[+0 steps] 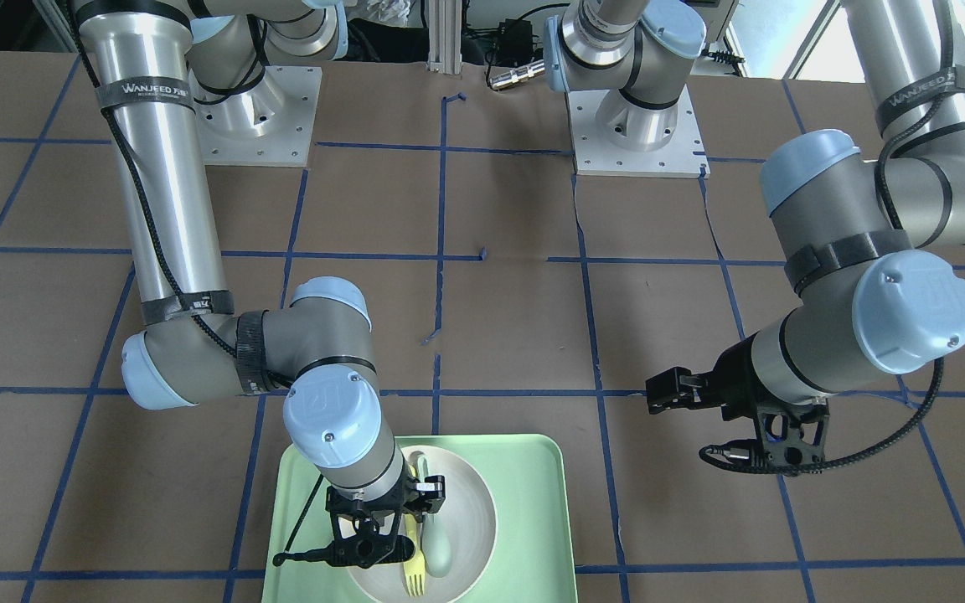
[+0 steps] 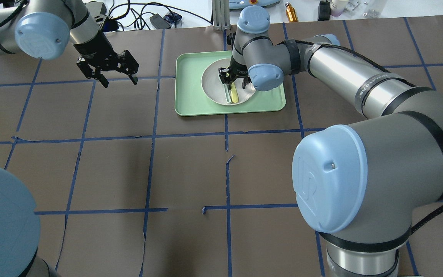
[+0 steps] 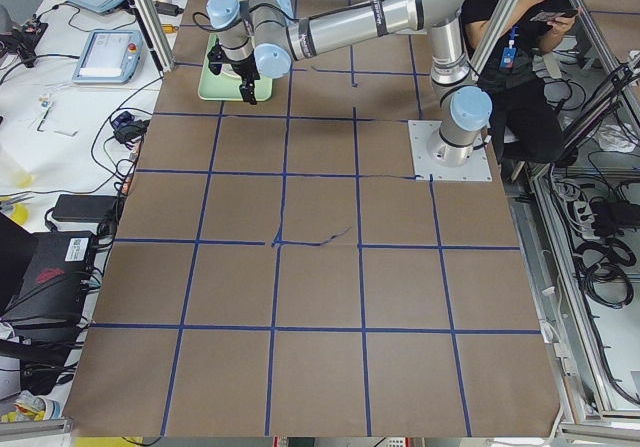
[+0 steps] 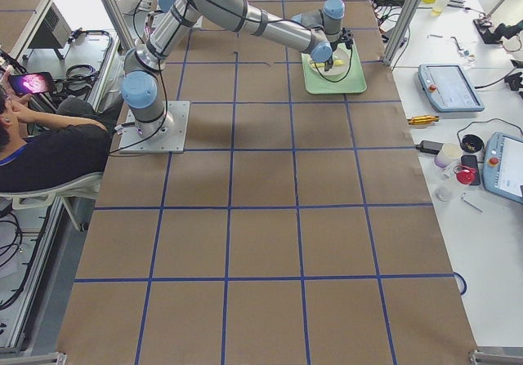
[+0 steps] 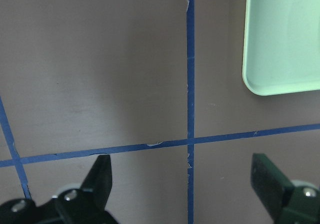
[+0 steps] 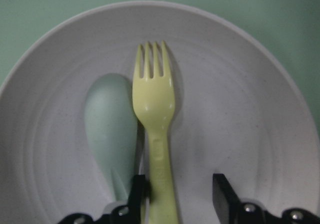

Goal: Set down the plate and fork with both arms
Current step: 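Lift the yellow fork with the right gripper and move it beside the plate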

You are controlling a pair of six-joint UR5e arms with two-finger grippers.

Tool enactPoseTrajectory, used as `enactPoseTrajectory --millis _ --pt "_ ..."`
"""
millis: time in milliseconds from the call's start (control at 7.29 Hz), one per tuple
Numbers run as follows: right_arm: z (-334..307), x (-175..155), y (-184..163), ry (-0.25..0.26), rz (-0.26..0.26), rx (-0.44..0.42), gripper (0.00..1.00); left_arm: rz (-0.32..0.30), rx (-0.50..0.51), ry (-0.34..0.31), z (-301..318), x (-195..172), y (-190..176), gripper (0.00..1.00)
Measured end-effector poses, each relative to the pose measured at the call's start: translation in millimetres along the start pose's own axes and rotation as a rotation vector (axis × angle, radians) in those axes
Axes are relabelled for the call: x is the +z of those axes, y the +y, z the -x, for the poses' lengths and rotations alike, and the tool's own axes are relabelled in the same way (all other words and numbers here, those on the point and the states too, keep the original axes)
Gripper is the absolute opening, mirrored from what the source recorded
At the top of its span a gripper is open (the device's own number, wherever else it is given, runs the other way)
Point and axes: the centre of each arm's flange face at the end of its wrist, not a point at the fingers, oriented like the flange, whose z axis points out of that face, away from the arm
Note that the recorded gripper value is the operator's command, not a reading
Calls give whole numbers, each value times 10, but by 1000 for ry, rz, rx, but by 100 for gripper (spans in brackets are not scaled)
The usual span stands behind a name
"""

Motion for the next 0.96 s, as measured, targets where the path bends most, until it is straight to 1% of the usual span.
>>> enactPoseTrajectory --millis 411,685,823,960 --pt "6 -43 2 3 -5 1 0 0 0 0 1 5 -3 100" --pt "5 -131 -7 5 -16 6 0 -2 0 0 1 -2 -8 100" --pt "13 -231 -13 5 -27 9 0 -3 0 -1 0 -10 -7 100" --pt "24 -401 -26 3 -46 11 0 -5 1 -1 -2 -21 -3 100"
